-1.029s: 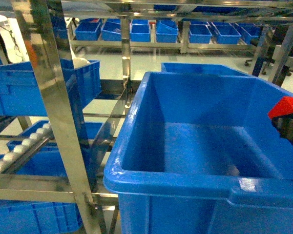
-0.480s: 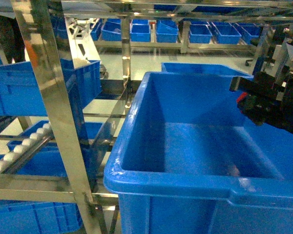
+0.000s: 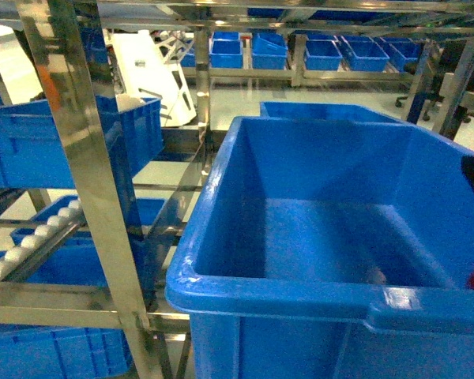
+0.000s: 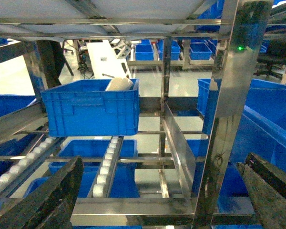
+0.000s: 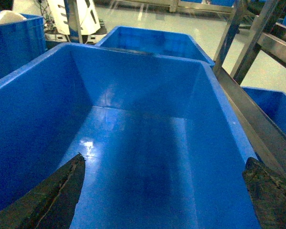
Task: Place magnetic block on left shelf second layer
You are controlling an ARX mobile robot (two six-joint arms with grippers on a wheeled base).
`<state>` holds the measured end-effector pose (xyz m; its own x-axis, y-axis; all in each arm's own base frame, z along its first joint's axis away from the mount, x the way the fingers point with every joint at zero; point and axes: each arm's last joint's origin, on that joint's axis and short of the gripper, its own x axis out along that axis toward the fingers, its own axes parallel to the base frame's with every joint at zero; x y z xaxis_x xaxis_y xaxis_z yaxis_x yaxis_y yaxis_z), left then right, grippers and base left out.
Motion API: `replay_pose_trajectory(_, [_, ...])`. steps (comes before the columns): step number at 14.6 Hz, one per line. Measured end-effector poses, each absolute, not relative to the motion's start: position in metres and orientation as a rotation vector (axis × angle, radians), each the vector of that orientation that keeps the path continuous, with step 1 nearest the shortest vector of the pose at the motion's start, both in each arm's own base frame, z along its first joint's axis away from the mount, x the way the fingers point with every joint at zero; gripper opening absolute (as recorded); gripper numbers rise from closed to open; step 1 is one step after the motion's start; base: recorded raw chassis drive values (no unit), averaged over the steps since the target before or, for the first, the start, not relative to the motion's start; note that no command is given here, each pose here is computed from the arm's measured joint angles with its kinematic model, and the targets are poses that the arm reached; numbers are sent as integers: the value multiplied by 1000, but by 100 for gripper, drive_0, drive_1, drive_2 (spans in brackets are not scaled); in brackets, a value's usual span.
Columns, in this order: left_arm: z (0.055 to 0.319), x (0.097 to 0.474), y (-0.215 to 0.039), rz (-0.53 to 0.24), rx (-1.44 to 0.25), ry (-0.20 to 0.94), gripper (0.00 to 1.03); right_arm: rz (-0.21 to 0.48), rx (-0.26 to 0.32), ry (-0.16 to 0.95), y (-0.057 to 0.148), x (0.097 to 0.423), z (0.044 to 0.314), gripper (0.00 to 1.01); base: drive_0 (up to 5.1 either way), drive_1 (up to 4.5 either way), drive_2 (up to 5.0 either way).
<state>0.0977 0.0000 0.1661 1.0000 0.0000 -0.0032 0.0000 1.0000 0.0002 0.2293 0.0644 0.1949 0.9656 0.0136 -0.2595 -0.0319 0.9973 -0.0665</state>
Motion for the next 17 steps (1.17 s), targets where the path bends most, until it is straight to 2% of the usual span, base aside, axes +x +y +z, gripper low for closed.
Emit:
replay_pose_trajectory(4, [166,98,0,0,0,4,98,18,-65,282,68,243,193,98,0,0,0])
replay_pose_trajectory(6, [166,98,0,0,0,4,98,-13,-64,148,59,229,223,98,0,0,0])
replay_pose_trajectory(7, [166,98,0,0,0,4,98,-14,-58,137,50,213,231,98,0,0,0])
replay_pose_trajectory(9, [166,98,0,0,0,3,98,-21,-30,36,42,192,246,98,0,0,0])
replay_pose_trajectory(10, [166,98,0,0,0,3,98,2,-14,-10,40,192,246,90,0,0,0])
replay_pose_trajectory(12, [166,98,0,1,0,3,98,-5,-18,14,27,175,218,61,0,0,0])
replay_pose_trajectory(13, [166,98,0,0,0,3,98,-7,-17,12,25,172,216,55,0,0,0])
replay_pose_trajectory(15, [166,98,0,0,0,3,98,-7,-15,-1,19,164,210,37,0,0,0])
replay_pose_trajectory(17, [166,98,0,1,0,3,98,1,-15,1,15,155,200,15,0,0,0])
